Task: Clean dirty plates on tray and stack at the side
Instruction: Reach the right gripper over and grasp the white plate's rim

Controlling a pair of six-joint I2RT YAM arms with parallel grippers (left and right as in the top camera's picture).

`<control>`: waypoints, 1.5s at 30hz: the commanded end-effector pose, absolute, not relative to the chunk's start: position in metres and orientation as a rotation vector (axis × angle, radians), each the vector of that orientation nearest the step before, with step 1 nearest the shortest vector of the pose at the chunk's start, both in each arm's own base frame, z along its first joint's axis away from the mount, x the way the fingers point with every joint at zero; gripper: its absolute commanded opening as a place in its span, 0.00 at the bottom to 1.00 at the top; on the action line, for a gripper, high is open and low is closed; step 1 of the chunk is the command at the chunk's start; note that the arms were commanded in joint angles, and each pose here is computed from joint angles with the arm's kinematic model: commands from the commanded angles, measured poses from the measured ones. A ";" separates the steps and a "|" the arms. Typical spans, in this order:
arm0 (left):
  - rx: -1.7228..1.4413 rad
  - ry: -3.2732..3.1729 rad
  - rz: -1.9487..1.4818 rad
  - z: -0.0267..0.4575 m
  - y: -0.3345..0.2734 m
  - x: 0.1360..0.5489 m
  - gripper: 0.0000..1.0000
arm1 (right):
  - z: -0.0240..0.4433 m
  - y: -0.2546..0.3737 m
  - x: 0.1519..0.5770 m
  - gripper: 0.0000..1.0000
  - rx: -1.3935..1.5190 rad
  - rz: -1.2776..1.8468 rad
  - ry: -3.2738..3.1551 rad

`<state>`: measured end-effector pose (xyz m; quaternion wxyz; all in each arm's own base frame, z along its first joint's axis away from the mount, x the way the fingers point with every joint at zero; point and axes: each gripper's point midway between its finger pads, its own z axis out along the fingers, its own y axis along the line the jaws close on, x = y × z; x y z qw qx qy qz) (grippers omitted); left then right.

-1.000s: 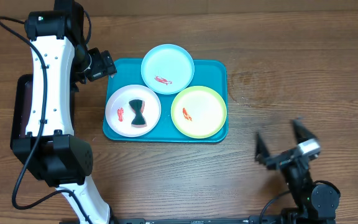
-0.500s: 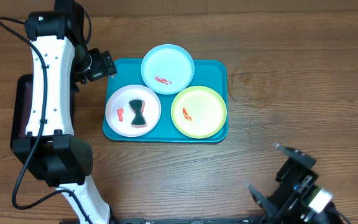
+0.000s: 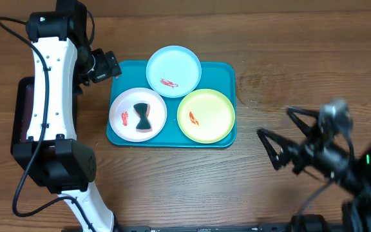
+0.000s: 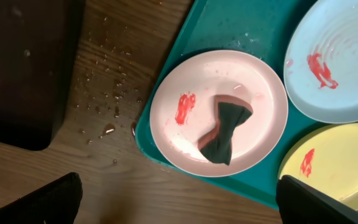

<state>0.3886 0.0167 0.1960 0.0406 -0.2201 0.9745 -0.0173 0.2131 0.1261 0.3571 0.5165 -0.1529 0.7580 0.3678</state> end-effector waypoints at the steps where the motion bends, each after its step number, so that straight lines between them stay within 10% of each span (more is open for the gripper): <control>1: -0.661 3.015 -0.133 0.195 0.004 0.385 1.00 | 0.375 0.160 0.203 1.00 -0.459 1.315 1.843; 7: -0.614 3.041 -0.145 0.195 0.002 0.381 1.00 | 0.374 0.184 0.240 0.85 -0.444 1.563 1.878; 14: -0.555 3.052 -0.143 0.195 0.002 0.381 0.88 | 0.291 0.215 0.285 0.89 -0.082 1.145 2.274; 19: -0.551 3.046 -0.170 0.195 -0.001 0.383 1.00 | 0.240 0.225 0.295 0.88 -0.069 0.940 2.669; 30: -0.504 3.068 -0.163 0.195 0.000 0.379 0.87 | 0.181 0.293 0.367 0.44 -0.180 0.702 2.696; 36: -0.506 3.070 -0.162 0.193 0.000 0.380 0.73 | 0.130 0.341 0.387 0.43 -0.235 0.639 2.647; 40: -0.503 3.061 -0.164 0.192 0.000 0.383 0.93 | 0.095 0.352 0.393 0.43 -0.182 0.559 2.660; 45: -0.515 3.033 -0.172 0.192 0.000 0.390 0.88 | 0.065 0.362 0.397 0.44 -0.196 0.550 2.677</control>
